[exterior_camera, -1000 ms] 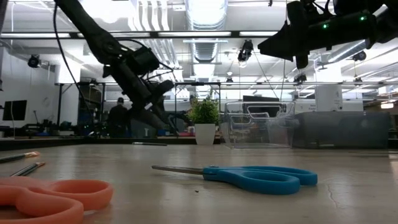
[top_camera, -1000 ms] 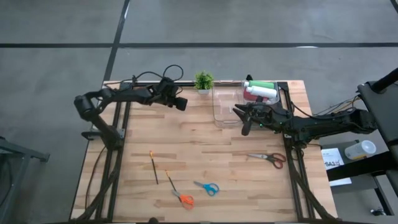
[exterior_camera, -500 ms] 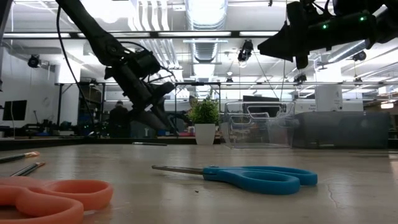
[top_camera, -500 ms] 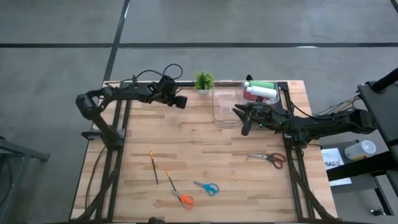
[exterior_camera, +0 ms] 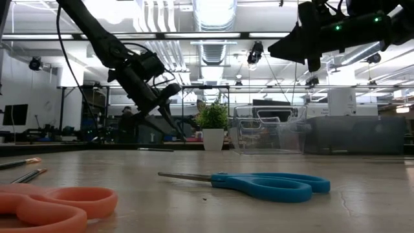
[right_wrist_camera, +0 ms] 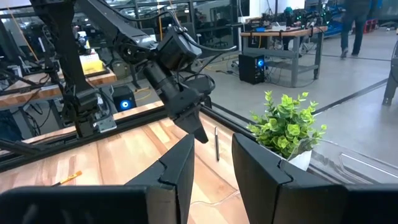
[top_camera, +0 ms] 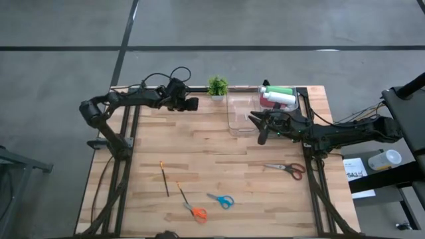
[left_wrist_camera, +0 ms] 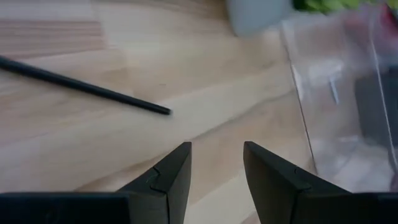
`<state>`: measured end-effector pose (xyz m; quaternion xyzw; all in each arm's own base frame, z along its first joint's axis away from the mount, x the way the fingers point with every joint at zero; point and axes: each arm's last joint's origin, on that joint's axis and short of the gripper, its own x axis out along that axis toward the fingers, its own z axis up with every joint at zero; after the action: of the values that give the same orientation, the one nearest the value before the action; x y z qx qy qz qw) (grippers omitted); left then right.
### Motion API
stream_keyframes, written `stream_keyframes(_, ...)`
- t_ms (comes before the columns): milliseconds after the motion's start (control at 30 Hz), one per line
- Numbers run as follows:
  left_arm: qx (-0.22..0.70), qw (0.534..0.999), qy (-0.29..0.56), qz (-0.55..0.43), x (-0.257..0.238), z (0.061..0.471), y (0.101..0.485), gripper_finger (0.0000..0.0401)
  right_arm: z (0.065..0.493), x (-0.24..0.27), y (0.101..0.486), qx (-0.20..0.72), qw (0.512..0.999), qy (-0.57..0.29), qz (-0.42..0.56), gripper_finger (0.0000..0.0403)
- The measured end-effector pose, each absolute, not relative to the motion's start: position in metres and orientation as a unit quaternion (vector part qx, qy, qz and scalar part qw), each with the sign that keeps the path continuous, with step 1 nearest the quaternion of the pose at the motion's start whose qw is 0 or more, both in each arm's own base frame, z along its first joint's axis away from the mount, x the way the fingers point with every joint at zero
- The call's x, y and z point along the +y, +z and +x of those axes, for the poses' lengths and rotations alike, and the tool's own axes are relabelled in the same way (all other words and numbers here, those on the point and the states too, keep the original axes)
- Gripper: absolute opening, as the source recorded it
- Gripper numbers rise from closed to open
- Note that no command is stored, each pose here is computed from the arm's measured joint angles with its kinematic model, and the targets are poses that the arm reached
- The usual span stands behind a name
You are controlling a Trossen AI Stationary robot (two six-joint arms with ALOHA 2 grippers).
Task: Pick & Place Paint Supplies
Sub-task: Put the silver paintbrush into the black bin
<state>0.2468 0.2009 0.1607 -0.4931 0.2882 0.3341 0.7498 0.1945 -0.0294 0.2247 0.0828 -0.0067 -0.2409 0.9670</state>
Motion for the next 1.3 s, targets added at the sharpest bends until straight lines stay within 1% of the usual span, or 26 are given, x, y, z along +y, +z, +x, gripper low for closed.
stream_keyframes(67,0.285,0.74,0.345,-0.503,0.204,0.243,0.16,0.0155,0.195,-0.029,0.225,-0.007,0.967,-0.241,0.083,0.0107)
stream_keyframes(133,0.286,0.74,0.357,-0.494,0.207,0.24,0.159,0.0155,0.195,-0.029,0.225,-0.007,0.967,-0.241,0.083,0.0107)
stream_keyframes(300,0.291,0.774,0.374,-0.421,0.212,0.239,0.161,0.0155,0.195,-0.029,0.225,-0.007,0.967,-0.241,0.083,0.0107)
stream_keyframes(433,0.309,0.787,0.372,-0.383,0.218,0.234,0.16,0.0155,0.195,-0.029,0.225,-0.007,0.967,-0.241,0.083,0.0107)
stream_keyframes(600,0.339,0.769,0.385,-0.382,0.226,0.218,0.156,0.0155,0.195,-0.029,0.225,-0.007,0.967,-0.241,0.083,0.0107)
stream_keyframes(700,0.344,0.773,0.384,-0.368,0.229,0.214,0.155,0.0155,0.195,-0.029,0.225,-0.007,0.967,-0.241,0.083,0.0107)
stream_keyframes(867,0.355,0.785,0.373,-0.344,0.229,0.215,0.155,0.0155,0.195,-0.029,0.225,-0.007,0.967,-0.241,0.083,0.0107)
stream_keyframes(1167,0.393,0.766,0.367,-0.353,0.233,0.218,0.127,0.0155,0.195,-0.029,0.225,-0.007,0.967,-0.241,0.083,0.0107)
stream_keyframes(1300,0.392,0.766,0.367,-0.354,0.236,0.221,0.131,0.0155,0.195,-0.029,0.225,-0.007,0.967,-0.241,0.083,0.0107)
